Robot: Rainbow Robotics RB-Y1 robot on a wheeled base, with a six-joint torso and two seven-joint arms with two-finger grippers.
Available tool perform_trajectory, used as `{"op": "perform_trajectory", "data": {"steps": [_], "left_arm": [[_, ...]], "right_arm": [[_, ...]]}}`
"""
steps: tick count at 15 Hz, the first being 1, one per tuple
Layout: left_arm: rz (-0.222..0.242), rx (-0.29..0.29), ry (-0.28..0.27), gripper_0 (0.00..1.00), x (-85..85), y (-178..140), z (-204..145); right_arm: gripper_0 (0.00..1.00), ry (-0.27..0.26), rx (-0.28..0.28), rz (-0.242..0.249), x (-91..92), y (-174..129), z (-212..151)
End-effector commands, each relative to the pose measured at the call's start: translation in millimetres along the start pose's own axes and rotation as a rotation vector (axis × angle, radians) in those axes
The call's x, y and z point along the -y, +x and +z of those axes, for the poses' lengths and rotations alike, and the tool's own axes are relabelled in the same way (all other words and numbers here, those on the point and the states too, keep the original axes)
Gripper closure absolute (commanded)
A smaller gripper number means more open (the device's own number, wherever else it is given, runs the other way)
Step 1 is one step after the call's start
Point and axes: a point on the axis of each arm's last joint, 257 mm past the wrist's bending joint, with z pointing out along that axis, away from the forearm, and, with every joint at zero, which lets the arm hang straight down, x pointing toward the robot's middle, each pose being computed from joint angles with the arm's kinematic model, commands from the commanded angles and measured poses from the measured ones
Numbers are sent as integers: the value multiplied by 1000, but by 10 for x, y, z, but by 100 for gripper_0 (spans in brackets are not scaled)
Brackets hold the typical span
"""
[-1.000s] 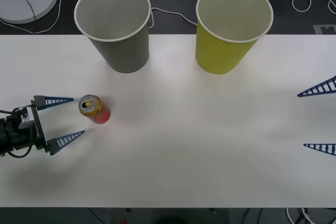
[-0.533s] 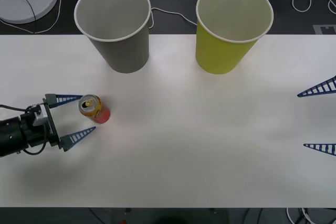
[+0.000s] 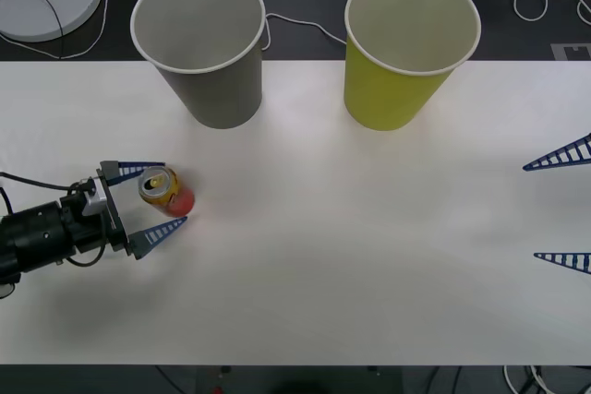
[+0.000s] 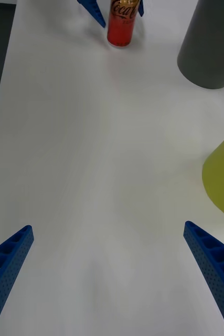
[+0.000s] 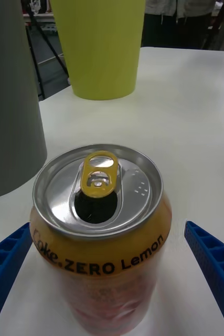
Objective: Put the can into the green bin and the plastic bottle into the gray bin
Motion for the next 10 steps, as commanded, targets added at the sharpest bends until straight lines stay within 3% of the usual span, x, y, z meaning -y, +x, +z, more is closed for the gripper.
{"op": "perform_trajectory", "data": {"steps": [1,7,8,9,10], "left_arm": [[-2,3,-3,0,2,-11,95],[-2,1,-2,2,7,-16,206],[-2,4,-2,48,12,-23,215],[-1,1,-1,84,14,-15,212],[-1,1,-1,92,14,-15,212]], "right_arm": [[0,0,0,0,0,0,0],[0,0,0,0,0,0,0],[0,0,0,0,0,0,0],[0,0,0,0,0,0,0],[0,0,0,0,0,0,0]]}}
